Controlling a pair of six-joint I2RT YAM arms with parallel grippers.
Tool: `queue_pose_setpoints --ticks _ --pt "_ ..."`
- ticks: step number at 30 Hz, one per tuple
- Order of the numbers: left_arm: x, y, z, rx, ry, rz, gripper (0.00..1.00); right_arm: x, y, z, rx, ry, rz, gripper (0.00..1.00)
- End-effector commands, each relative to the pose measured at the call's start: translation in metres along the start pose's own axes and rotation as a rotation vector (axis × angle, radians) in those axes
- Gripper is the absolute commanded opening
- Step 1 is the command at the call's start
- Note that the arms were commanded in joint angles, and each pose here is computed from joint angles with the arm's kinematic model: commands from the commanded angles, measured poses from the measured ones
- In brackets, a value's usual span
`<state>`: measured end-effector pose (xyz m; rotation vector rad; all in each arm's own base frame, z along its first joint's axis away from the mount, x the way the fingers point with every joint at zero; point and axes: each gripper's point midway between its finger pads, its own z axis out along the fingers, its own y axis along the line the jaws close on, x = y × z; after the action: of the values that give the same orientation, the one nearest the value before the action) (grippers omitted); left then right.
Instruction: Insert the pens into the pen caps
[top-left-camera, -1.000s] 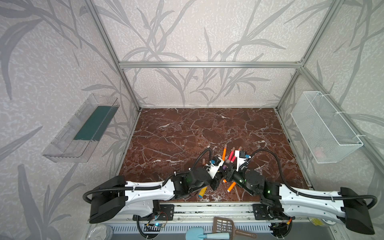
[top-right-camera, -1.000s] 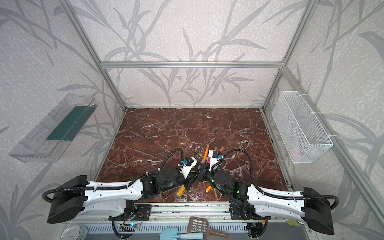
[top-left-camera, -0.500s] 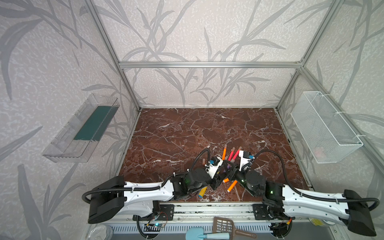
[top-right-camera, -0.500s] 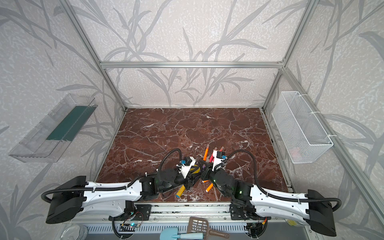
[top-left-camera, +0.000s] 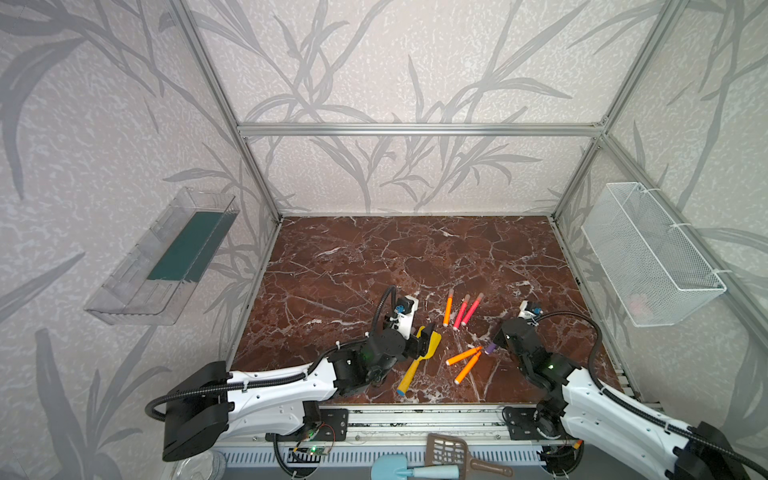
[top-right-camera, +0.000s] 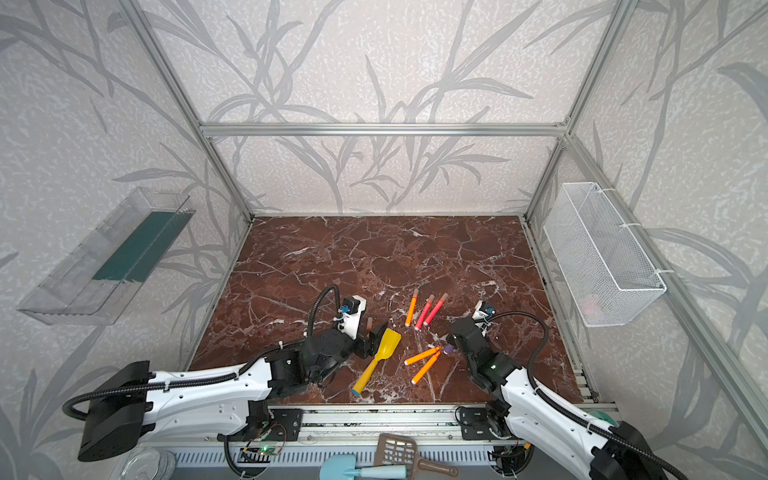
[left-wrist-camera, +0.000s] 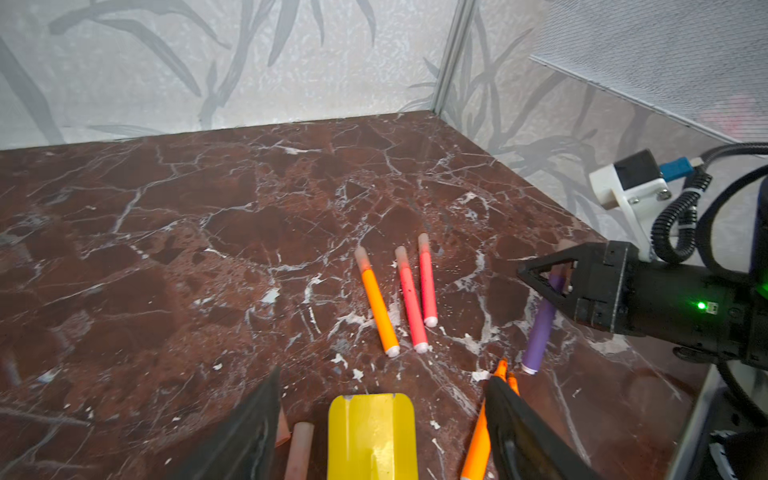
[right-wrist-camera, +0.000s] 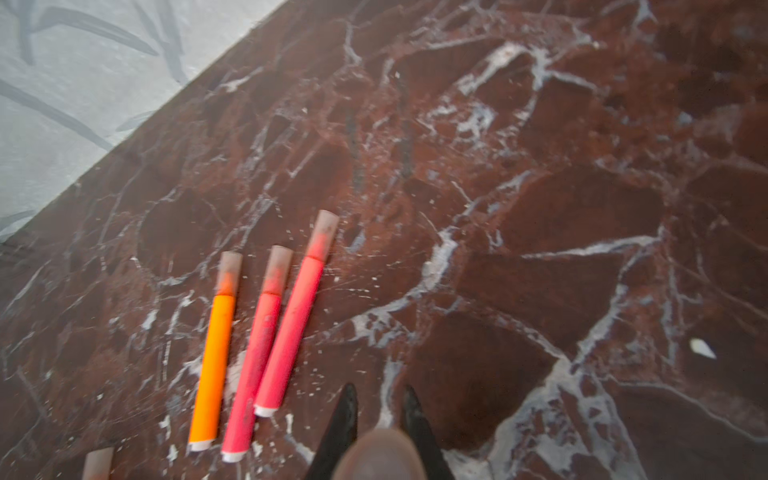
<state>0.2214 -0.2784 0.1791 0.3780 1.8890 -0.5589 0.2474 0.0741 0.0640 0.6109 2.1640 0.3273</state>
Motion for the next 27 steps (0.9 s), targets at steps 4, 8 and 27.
queue_pose_setpoints --ticks 4,8,27 --pt "0.006 0.035 0.008 -0.134 0.049 -0.042 0.78 0.005 0.021 0.026 -0.114 0.109 0.118 0.00" --pt "0.011 0.039 0.012 -0.164 0.096 -0.024 0.77 0.005 0.018 0.046 -0.091 0.134 0.187 0.00" --pt "0.016 0.017 0.017 -0.056 0.175 0.038 0.74 0.001 -0.014 0.100 0.057 0.137 0.327 0.05"
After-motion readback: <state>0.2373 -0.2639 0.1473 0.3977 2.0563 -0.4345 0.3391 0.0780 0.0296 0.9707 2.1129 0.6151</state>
